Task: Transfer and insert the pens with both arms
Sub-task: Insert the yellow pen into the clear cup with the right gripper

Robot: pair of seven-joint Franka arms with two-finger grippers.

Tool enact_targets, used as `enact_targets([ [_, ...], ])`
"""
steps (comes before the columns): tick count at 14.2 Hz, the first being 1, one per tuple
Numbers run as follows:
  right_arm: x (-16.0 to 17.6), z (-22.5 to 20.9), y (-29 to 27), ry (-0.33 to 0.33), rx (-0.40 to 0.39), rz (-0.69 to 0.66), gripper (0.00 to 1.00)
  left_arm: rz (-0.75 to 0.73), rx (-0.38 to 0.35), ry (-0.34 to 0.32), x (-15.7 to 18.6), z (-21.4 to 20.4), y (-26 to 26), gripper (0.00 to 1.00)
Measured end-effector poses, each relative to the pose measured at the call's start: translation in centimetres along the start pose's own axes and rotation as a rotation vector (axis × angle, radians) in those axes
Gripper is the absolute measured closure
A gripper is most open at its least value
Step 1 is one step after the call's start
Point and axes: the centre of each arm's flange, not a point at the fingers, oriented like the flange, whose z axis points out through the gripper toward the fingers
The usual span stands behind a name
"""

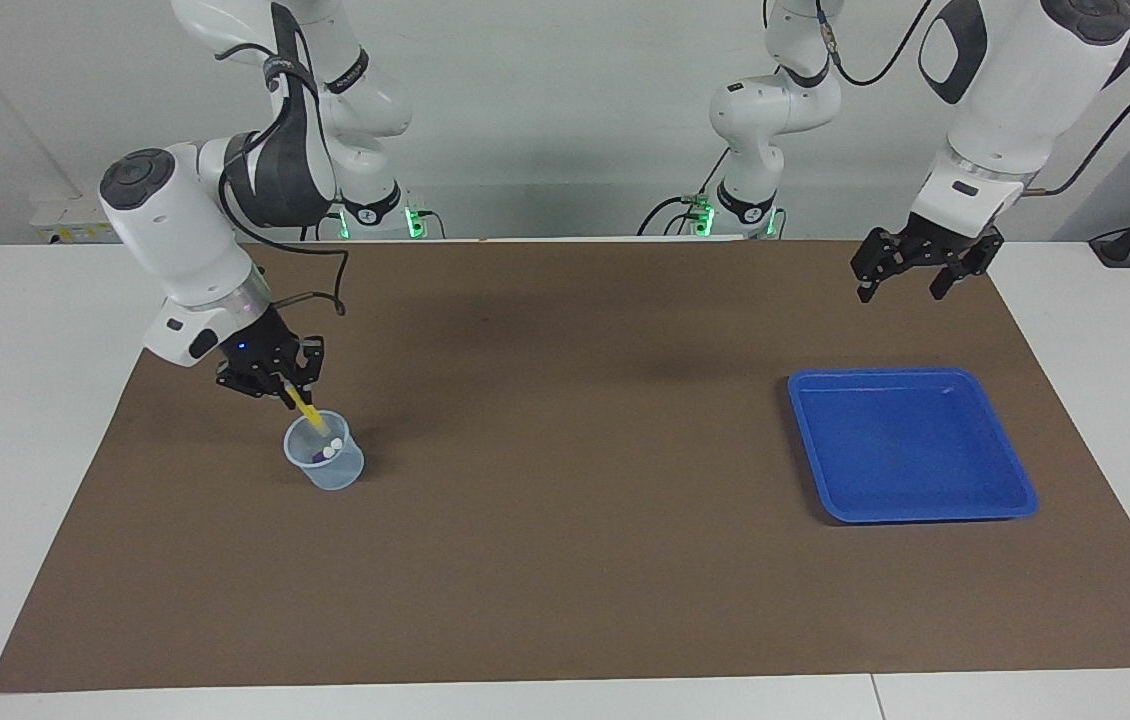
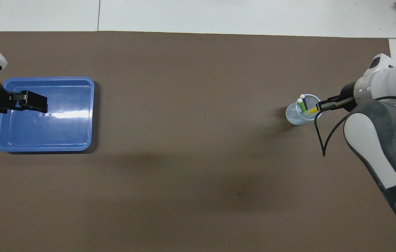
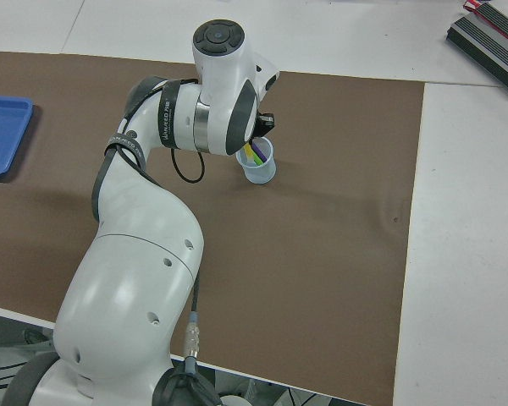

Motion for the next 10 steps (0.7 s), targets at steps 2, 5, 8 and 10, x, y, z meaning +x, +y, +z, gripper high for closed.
enact_targets([
  [2, -0.17, 0.34, -0.02, -0.007, 0.002, 0.001, 0.63, 0.0, 0.0, -0.001, 0.0, 0.03, -0.01, 0.0],
  [5, -0.29, 0.49, -0.04, -0.011, 0.002, 0.001, 0.26, 0.002, 0.0, -0.001, -0.01, 0.04, 0.09, 0.0],
  [8, -0.33, 0.13, -0.1, -0.005, -0.001, 0.0, 0.08, 0.002, 0.0, -0.001, -0.01, 0.06, 0.09, 0.0],
  [10, -0.27, -0.28, -0.14, 0.008, -0.005, -0.001, 0.03, 0.001, 0.0, -0.002, -0.01, 0.08, 0.07, 0.0],
])
